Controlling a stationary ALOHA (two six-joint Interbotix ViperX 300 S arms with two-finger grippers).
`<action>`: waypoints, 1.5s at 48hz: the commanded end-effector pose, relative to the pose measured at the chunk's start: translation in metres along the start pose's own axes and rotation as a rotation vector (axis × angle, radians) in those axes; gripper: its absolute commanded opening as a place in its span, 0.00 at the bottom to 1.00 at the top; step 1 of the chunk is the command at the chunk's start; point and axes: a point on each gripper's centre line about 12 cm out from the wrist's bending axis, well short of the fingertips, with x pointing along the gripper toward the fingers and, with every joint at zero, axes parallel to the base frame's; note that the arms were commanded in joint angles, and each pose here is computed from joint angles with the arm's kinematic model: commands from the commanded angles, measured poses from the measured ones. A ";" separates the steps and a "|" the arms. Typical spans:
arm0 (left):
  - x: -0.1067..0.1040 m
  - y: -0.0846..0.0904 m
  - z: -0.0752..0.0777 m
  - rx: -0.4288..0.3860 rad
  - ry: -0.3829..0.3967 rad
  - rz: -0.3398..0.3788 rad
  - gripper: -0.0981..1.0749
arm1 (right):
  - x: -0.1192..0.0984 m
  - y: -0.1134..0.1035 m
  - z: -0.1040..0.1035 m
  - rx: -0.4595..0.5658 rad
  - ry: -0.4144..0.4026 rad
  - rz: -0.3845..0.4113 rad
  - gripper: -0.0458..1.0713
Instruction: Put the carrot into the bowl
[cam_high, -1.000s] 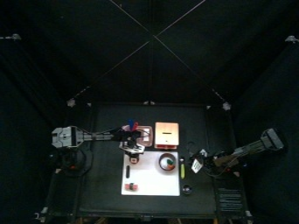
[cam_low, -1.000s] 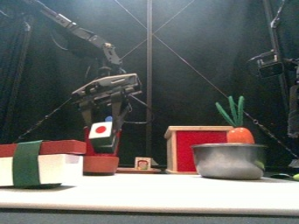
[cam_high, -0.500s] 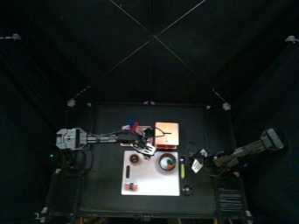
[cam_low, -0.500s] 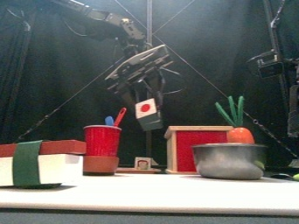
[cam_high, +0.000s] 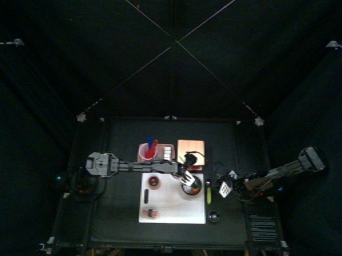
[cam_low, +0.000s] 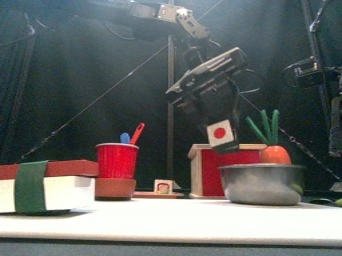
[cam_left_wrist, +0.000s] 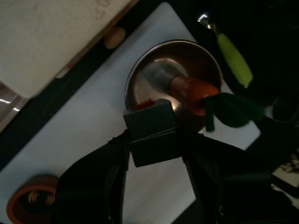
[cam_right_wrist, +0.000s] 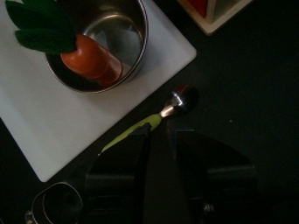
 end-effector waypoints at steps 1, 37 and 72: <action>-0.013 -0.009 0.006 0.014 -0.031 -0.027 0.70 | -0.001 0.003 0.002 0.001 -0.004 0.011 0.63; -0.020 -0.015 0.004 0.048 -0.047 -0.019 0.87 | -0.001 0.004 0.001 0.016 0.006 0.013 0.63; -0.126 0.063 -0.014 0.189 -0.314 0.236 0.87 | -0.008 0.015 0.003 0.313 0.119 0.056 0.63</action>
